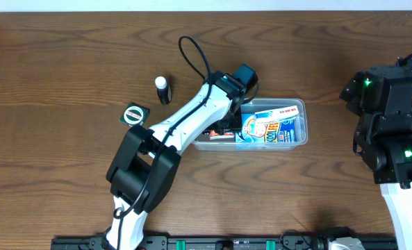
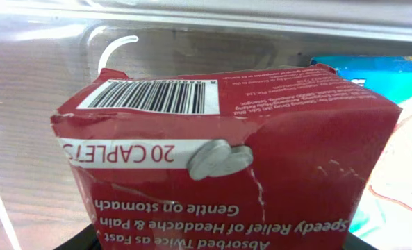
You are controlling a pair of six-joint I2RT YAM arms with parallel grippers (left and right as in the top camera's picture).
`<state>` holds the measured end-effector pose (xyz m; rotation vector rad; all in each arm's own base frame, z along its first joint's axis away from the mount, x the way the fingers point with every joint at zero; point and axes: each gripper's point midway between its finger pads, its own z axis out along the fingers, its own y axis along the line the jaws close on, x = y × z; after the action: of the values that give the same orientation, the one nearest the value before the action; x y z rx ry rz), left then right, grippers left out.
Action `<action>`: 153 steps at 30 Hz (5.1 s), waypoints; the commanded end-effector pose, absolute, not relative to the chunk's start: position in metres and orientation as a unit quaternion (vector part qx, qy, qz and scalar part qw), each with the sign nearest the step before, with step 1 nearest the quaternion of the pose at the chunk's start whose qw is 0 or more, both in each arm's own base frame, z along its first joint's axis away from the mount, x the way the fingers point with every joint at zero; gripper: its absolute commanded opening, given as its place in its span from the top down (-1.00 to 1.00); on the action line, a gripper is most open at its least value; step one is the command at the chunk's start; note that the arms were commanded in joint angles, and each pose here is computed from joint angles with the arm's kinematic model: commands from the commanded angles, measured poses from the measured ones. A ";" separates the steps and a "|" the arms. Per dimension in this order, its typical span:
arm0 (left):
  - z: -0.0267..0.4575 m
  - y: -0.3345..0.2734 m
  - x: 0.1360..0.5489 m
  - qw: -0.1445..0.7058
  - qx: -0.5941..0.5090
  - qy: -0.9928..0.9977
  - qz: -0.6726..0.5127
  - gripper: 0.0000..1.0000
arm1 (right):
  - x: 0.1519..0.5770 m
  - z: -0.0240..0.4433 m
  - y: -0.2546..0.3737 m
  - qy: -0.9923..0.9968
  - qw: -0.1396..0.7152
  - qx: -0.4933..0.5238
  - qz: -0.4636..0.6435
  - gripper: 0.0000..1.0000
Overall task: Pack container
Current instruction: 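Lower the red box into the container beside the blue box, then open the left gripper and withdraw it toward the green tin, then lower the left gripper onto the green Zam-Buk tin and grasp it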
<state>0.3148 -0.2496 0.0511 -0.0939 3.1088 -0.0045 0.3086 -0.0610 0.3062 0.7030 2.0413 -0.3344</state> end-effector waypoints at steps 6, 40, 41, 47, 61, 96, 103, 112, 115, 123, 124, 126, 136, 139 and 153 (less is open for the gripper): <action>0.042 -0.246 0.315 0.015 -0.014 1.000 0.014 -0.14 | 0.308 0.311 -0.067 0.821 0.465 0.299 -0.143 -0.98; 0.016 -0.239 0.306 0.008 0.009 1.000 0.017 -0.14 | 0.308 0.311 -0.067 0.821 0.465 0.299 -0.143 -0.99; 0.016 -0.240 0.306 0.009 0.009 1.000 0.017 -0.14 | 0.308 0.311 -0.067 0.821 0.465 0.299 -0.143 -0.98; 0.016 -0.241 0.308 0.012 0.011 1.000 0.014 -0.14 | 0.308 0.311 -0.067 0.821 0.465 0.299 -0.143 -0.98; 0.016 -0.247 0.309 0.011 0.015 1.000 -0.001 -0.14 | 0.308 0.311 -0.067 0.821 0.465 0.299 -0.143 -0.99; 0.022 -0.248 0.313 0.014 0.021 1.000 -0.004 -0.56 | 0.307 0.311 -0.067 0.822 0.464 0.298 -0.142 -0.99; 0.061 -0.252 0.325 0.044 0.033 0.998 -0.025 -0.58 | 0.307 0.311 -0.067 0.822 0.464 0.298 -0.142 -0.98; 0.119 -0.254 0.330 0.100 0.037 0.992 -0.064 -0.58 | 0.307 0.311 -0.067 0.822 0.464 0.298 -0.142 -0.98; 0.140 -0.250 0.330 0.122 0.042 0.989 -0.076 -0.58 | 0.307 0.311 -0.067 0.822 0.464 0.298 -0.142 -0.99; 0.204 -0.194 0.323 0.175 0.024 0.982 -0.065 -0.58 | 0.307 0.311 -0.067 0.822 0.464 0.298 -0.142 -0.98; 0.210 -0.181 0.323 0.182 0.017 0.982 -0.053 -0.65 | 0.307 0.311 -0.067 0.822 0.464 0.298 -0.142 -0.98; 0.219 -0.154 0.324 0.191 0.005 0.981 -0.024 -0.79 | 0.307 0.311 -0.067 0.822 0.464 0.298 -0.142 -0.98; 0.193 -0.035 0.341 0.116 0.043 0.990 0.065 -0.93 | 0.307 0.311 -0.067 0.822 0.464 0.298 -0.142 -0.98; 0.183 -0.014 0.345 0.101 0.066 0.990 0.075 -0.93 | 0.307 0.311 -0.067 0.822 0.464 0.298 -0.142 -0.98; 0.101 -0.012 0.370 0.048 0.135 0.990 -0.012 -0.94 | 0.307 0.311 -0.067 0.822 0.464 0.298 -0.142 -0.98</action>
<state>0.3729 -0.0040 0.1194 0.2841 2.9818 0.0430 0.3082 -0.0610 0.3056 0.7025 2.0442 -0.3356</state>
